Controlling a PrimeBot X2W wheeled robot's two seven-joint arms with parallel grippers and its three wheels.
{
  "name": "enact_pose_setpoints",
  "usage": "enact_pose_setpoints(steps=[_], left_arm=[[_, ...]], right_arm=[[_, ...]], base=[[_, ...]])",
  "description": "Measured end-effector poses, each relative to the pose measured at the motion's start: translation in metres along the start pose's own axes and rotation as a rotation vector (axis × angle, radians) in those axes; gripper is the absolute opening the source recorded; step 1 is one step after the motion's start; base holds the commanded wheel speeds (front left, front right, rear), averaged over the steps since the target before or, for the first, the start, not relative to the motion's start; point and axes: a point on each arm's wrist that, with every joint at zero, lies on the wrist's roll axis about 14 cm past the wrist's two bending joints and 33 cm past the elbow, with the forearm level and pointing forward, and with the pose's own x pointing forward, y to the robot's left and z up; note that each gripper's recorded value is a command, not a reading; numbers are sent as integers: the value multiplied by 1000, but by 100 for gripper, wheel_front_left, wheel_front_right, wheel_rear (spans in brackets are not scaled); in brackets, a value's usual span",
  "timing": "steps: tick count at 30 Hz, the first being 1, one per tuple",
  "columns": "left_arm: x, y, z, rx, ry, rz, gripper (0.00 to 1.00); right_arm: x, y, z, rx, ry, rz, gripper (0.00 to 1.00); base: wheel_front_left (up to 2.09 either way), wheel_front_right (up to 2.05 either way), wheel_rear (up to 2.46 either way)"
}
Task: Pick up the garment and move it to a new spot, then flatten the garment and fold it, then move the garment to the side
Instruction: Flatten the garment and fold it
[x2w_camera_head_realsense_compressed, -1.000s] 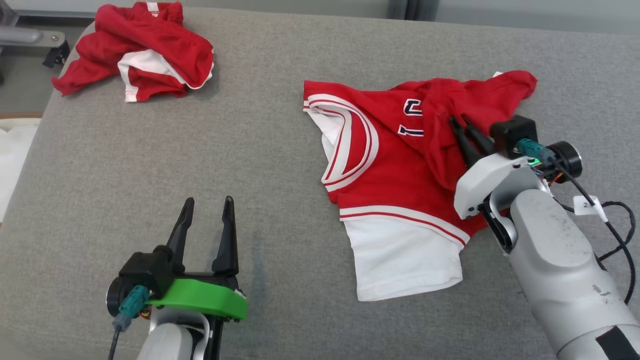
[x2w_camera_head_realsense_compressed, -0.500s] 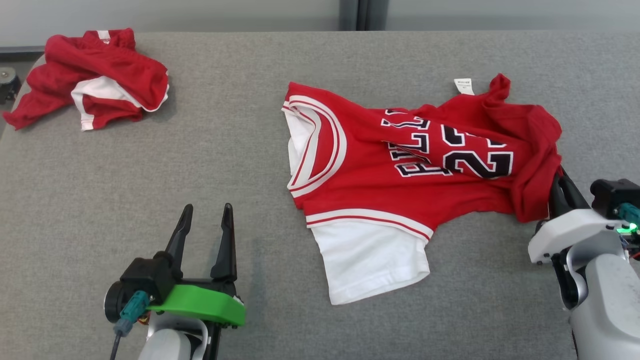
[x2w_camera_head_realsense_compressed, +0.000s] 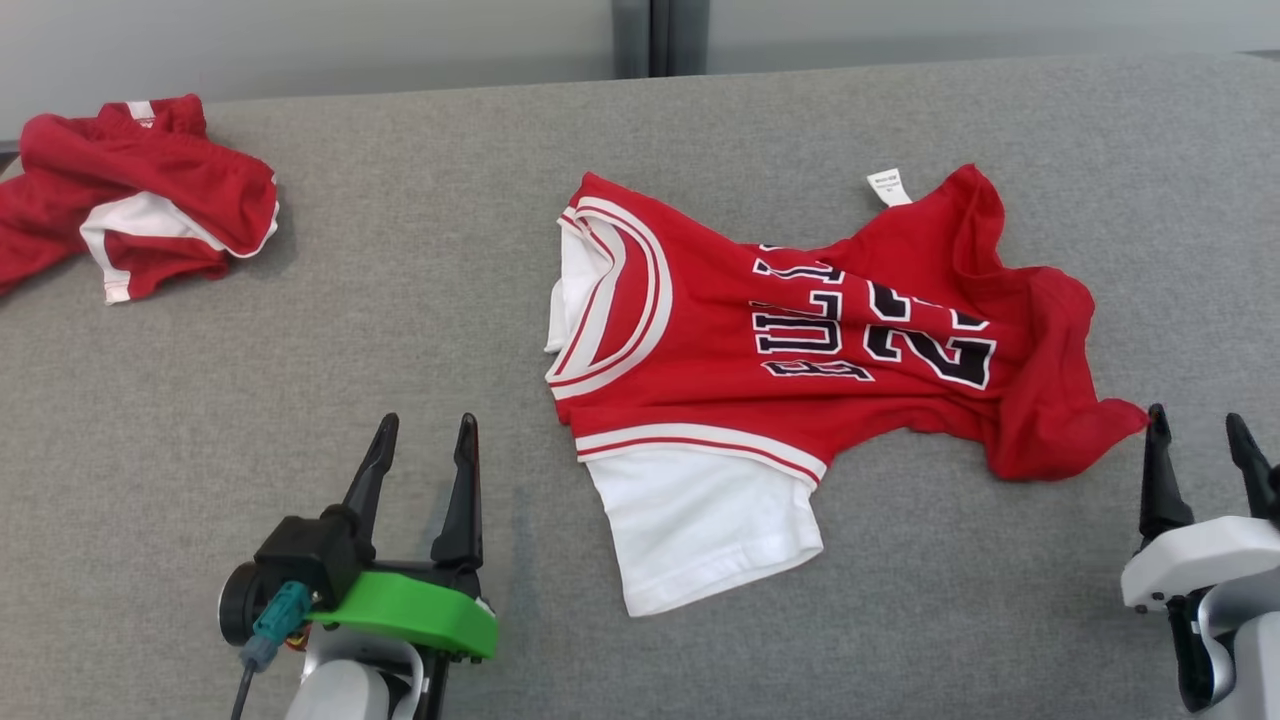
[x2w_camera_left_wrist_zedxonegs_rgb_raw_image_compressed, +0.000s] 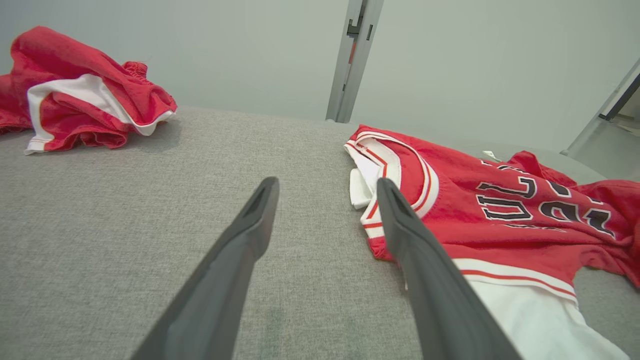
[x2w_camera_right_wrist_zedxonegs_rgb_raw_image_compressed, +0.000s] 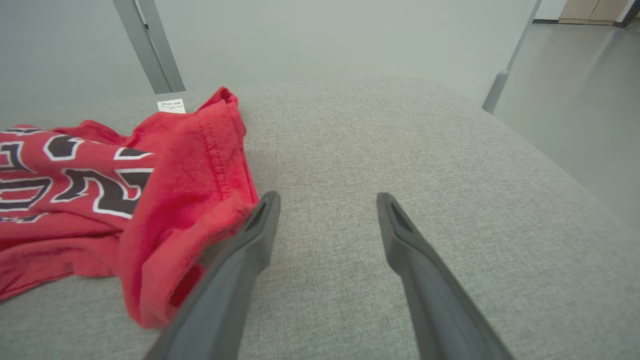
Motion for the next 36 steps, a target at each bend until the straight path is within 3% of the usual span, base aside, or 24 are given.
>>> enact_pose_setpoints(steps=[7, 13, 22, 29, 30, 31, 32, 36], left_arm=[[6, -22, -4, 2, 16, -74, 100], [17, -41, -21, 6, 72, -145, 100], [32, -53, -79, 28, 321, -208, 100], [44, -51, -106, 63, 464, -220, 100], [46, -52, -106, 64, 465, -225, 73], [49, -54, -106, 63, 465, -230, 31], [51, -57, -107, 64, 466, -241, 0], [56, -66, -109, 73, 462, -274, 0]], right_arm=[[-7, -21, 44, -22, -143, -57, 100], [-8, -9, 75, -39, -228, -22, 100], [-1, 34, 70, -26, -202, 102, 100], [5, 48, 64, -13, -187, 141, 100], [6, 48, 64, -11, -188, 141, 100], [6, 48, 63, -10, -187, 141, 100], [6, 47, 61, -11, -184, 139, 100], [6, 44, 58, -10, -177, 130, 100]], base=[[0, 0, 0], [0, 0, 0], [0, 0, 0], [0, 0, 0], [0, 0, 0], [0, 0, 0], [0, 0, 0], [0, 0, 0]])
